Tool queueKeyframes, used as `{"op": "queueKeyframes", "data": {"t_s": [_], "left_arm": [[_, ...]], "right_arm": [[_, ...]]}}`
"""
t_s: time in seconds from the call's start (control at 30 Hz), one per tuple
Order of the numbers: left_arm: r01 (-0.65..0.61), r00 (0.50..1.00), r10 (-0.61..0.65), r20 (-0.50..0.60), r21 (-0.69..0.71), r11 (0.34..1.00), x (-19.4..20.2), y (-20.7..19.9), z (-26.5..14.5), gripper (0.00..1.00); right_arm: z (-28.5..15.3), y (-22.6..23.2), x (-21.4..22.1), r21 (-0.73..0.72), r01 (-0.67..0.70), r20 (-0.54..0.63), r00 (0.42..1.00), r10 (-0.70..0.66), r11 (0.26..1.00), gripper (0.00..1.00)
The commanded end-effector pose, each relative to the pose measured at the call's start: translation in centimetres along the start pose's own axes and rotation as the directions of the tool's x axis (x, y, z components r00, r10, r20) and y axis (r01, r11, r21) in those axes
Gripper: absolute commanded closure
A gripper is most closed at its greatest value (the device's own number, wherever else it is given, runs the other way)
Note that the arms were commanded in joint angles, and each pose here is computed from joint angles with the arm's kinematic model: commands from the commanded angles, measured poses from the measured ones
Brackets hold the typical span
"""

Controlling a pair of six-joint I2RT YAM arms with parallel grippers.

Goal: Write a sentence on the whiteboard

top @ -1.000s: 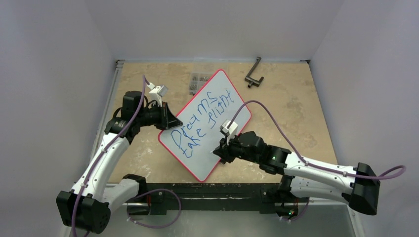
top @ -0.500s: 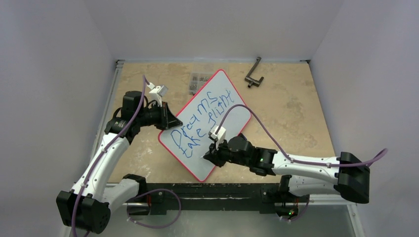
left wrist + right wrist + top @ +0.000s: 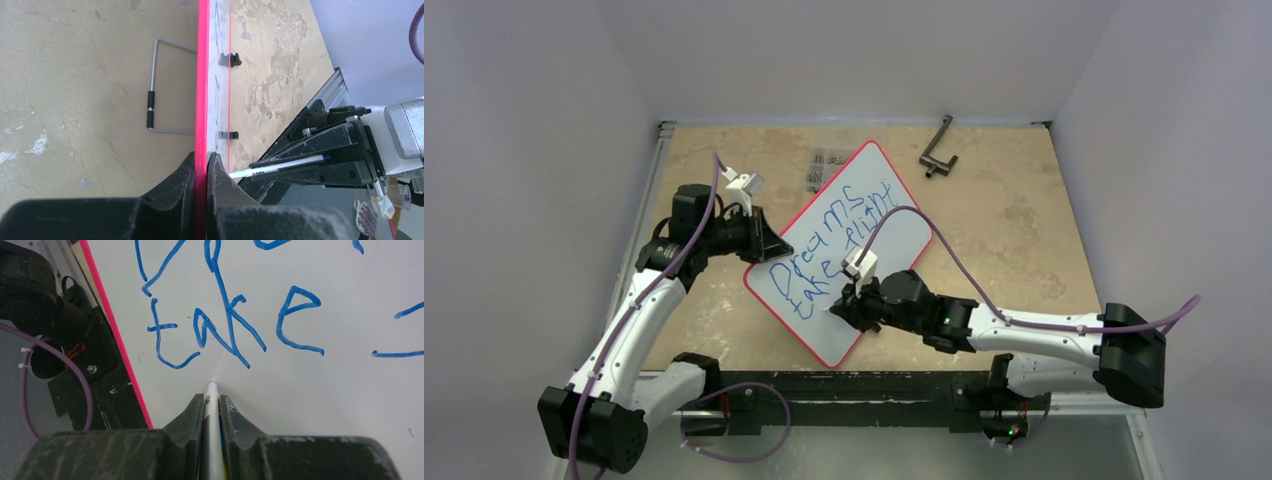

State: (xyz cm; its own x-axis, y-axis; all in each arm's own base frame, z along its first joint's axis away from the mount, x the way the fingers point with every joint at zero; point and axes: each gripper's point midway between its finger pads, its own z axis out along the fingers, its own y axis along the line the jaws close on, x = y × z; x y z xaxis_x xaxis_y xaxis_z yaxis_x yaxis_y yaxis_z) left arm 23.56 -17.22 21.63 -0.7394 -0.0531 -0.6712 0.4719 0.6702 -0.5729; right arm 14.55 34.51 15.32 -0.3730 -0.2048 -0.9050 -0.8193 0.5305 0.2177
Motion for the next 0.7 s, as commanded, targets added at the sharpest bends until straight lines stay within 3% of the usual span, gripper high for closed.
{"op": "queueKeyframes", "data": {"t_s": [0.0,0.67], "left_arm": [[-0.13,0.991,0.132,0.011,-0.116,0.985,-0.4,2.5,-0.1,1.0],[-0.131,0.991,0.133,0.011,-0.121,0.984,-0.4,2.5,-0.2,1.0]], "right_arm": [[0.5,-0.2,-2.7,0.044,0.006,0.074,0.997,-0.009,0.999,1.0],[0.6,-2.3,3.3,0.115,-0.014,-0.065,0.998,0.022,0.993,1.0]]}}
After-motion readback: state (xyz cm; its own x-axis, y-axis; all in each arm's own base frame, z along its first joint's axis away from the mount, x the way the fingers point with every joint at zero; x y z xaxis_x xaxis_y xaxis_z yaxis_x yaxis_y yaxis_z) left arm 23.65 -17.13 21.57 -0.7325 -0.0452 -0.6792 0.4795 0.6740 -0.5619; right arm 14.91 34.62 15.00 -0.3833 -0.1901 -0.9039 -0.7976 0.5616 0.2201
